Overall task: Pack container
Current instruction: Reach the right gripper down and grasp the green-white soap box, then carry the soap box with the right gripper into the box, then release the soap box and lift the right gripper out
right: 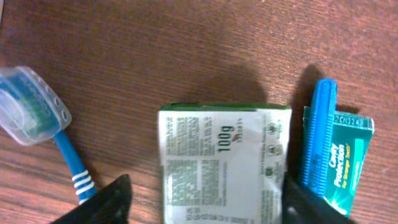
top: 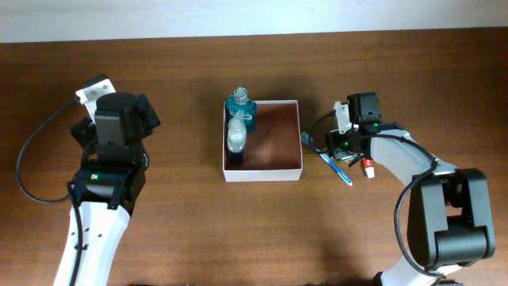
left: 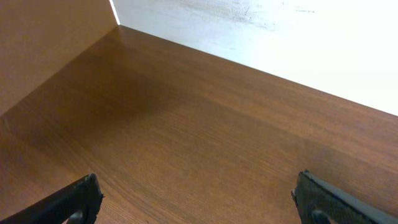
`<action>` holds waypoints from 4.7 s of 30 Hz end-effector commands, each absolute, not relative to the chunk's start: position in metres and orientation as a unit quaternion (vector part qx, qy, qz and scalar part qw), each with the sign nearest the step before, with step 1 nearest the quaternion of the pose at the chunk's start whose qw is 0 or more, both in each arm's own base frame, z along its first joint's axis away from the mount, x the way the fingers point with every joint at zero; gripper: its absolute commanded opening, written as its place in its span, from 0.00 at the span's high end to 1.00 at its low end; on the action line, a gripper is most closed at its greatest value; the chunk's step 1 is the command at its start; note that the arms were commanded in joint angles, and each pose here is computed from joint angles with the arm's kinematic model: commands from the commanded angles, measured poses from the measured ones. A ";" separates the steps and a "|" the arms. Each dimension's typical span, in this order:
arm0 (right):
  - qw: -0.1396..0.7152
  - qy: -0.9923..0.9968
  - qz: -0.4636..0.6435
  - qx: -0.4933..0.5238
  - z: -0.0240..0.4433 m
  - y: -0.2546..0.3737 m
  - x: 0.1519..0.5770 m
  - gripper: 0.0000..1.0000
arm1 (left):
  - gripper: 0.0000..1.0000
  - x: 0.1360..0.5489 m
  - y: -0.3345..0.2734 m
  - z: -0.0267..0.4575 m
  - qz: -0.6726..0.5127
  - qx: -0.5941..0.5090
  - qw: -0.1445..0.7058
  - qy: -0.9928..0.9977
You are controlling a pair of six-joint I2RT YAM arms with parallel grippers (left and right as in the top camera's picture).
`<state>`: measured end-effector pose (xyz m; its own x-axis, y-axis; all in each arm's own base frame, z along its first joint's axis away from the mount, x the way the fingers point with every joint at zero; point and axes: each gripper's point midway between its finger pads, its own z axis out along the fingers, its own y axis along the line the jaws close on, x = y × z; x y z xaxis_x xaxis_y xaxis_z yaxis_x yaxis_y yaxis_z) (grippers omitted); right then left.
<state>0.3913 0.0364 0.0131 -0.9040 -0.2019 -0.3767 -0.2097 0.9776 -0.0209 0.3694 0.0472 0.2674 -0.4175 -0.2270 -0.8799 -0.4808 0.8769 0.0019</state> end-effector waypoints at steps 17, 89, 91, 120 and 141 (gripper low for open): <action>0.187 0.977 0.016 -0.103 0.008 0.040 0.393 0.41 | 0.01 0.370 0.050 0.269 0.129 -0.223 0.498 0.828; 0.204 0.964 0.141 -0.096 0.152 0.230 0.378 0.74 | 0.01 0.370 0.050 0.269 0.129 -0.223 0.498 0.828; 0.203 0.964 0.141 -0.096 0.151 0.229 0.378 0.74 | 0.01 0.370 0.050 0.269 0.129 -0.223 0.498 0.828; 0.191 0.958 0.124 -0.172 0.155 0.215 0.362 0.28 | 0.01 0.370 0.050 0.269 0.129 -0.222 0.498 0.828; 0.121 0.975 0.028 -0.184 0.147 0.083 0.336 0.34 | 0.01 0.370 0.050 0.269 0.129 -0.222 0.498 0.828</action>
